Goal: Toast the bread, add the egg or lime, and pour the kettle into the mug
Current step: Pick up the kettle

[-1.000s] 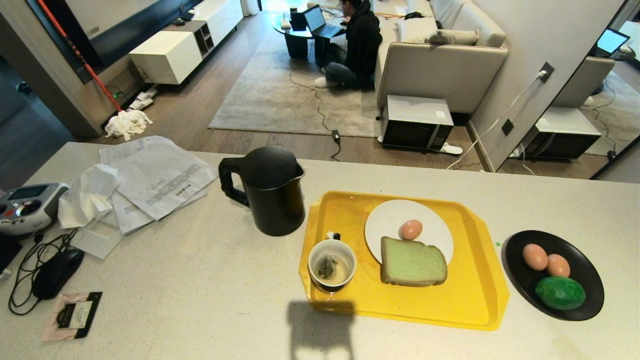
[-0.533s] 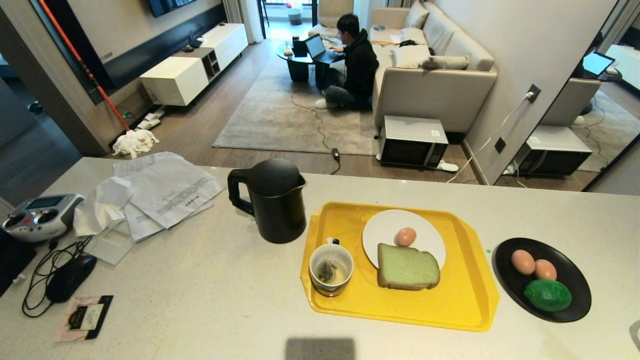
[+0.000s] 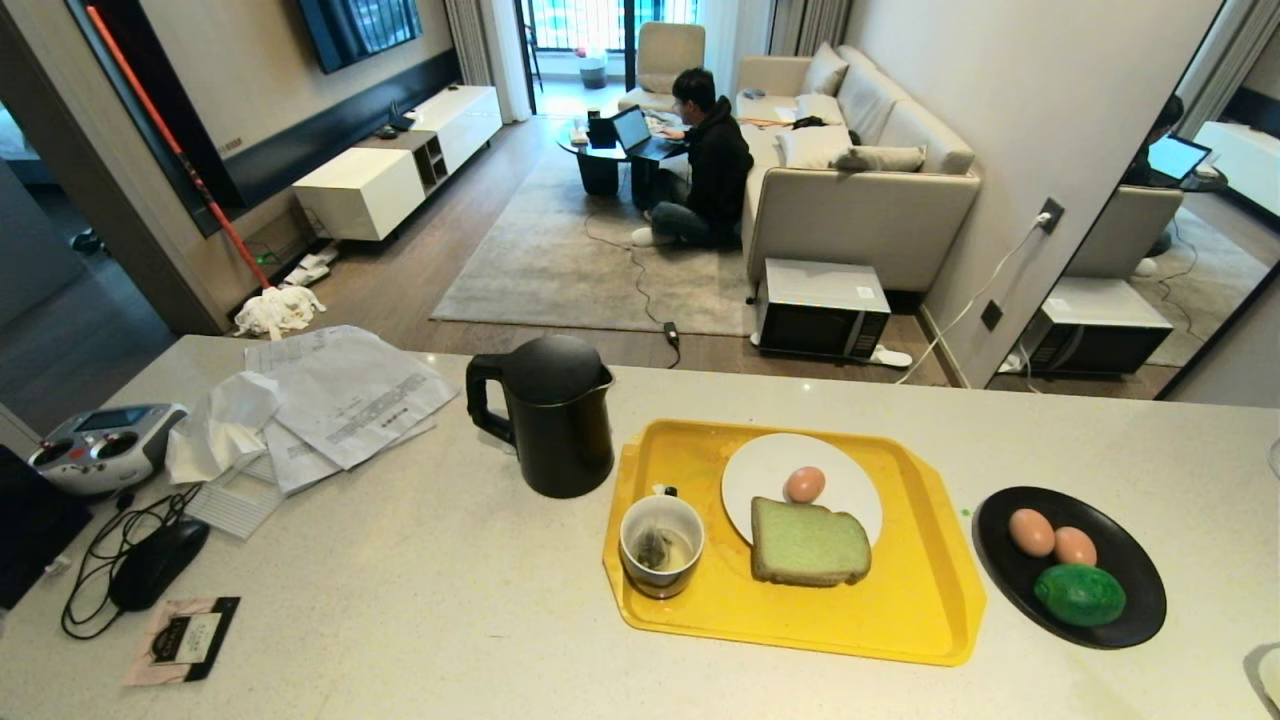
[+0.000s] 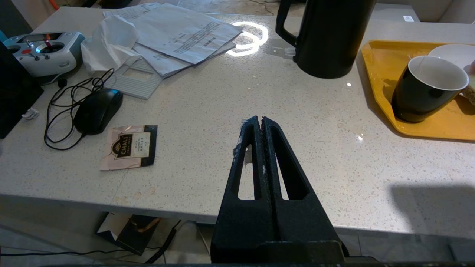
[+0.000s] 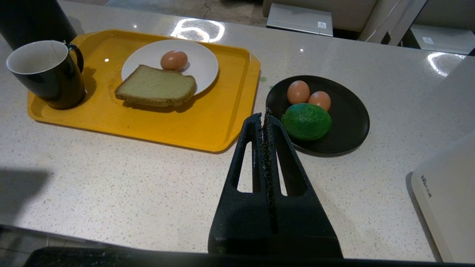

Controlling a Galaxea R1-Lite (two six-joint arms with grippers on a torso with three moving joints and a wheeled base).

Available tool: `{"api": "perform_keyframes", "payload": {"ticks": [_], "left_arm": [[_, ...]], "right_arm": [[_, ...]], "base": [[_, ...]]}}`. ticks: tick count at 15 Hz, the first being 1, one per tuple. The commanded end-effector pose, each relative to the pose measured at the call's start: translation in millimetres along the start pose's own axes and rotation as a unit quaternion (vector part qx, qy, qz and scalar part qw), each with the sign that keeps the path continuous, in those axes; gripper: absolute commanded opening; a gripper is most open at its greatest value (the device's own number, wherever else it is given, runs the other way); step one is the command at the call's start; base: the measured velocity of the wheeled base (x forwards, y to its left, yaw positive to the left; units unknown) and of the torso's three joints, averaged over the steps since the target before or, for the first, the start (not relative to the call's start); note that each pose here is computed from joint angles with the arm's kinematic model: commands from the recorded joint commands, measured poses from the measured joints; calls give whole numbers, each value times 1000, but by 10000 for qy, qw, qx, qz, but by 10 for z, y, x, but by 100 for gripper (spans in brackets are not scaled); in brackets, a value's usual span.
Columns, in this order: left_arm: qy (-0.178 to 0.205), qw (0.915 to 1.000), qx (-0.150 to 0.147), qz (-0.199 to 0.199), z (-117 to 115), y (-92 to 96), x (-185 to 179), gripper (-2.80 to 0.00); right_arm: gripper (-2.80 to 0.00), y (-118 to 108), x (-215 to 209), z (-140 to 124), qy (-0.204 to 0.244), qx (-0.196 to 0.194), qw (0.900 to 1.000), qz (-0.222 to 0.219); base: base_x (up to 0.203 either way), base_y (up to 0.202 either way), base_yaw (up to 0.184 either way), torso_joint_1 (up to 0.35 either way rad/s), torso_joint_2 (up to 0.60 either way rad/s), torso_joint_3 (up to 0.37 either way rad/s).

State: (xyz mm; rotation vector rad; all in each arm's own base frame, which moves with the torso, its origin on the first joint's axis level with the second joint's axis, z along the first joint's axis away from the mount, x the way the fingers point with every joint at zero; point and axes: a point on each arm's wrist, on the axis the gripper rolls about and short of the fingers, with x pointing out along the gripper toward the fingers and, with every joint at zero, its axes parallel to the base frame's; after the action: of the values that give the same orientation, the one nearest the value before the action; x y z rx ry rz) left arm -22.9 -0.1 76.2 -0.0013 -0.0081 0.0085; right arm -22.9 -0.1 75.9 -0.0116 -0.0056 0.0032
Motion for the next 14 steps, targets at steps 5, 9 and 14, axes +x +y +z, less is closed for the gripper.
{"api": "perform_keyframes", "payload": {"ticks": [5,9,14], "left_arm": [[-6,10000,-1,3,0,0,-1,-280],[-5,10000,29,3,0,0,0,-280],[-3,10000,29,3,0,0,0,-280]], "right_arm": [[-280,0,2,-4,12,-3,10000,-1],[-280,0,2,-4,12,-3,10000,-1],[-280,1,2,-4,12,-11,10000,14]], "base": [[0,0,0,0,0,0],[0,0,0,0,0,0],[0,0,0,0,0,0]]}}
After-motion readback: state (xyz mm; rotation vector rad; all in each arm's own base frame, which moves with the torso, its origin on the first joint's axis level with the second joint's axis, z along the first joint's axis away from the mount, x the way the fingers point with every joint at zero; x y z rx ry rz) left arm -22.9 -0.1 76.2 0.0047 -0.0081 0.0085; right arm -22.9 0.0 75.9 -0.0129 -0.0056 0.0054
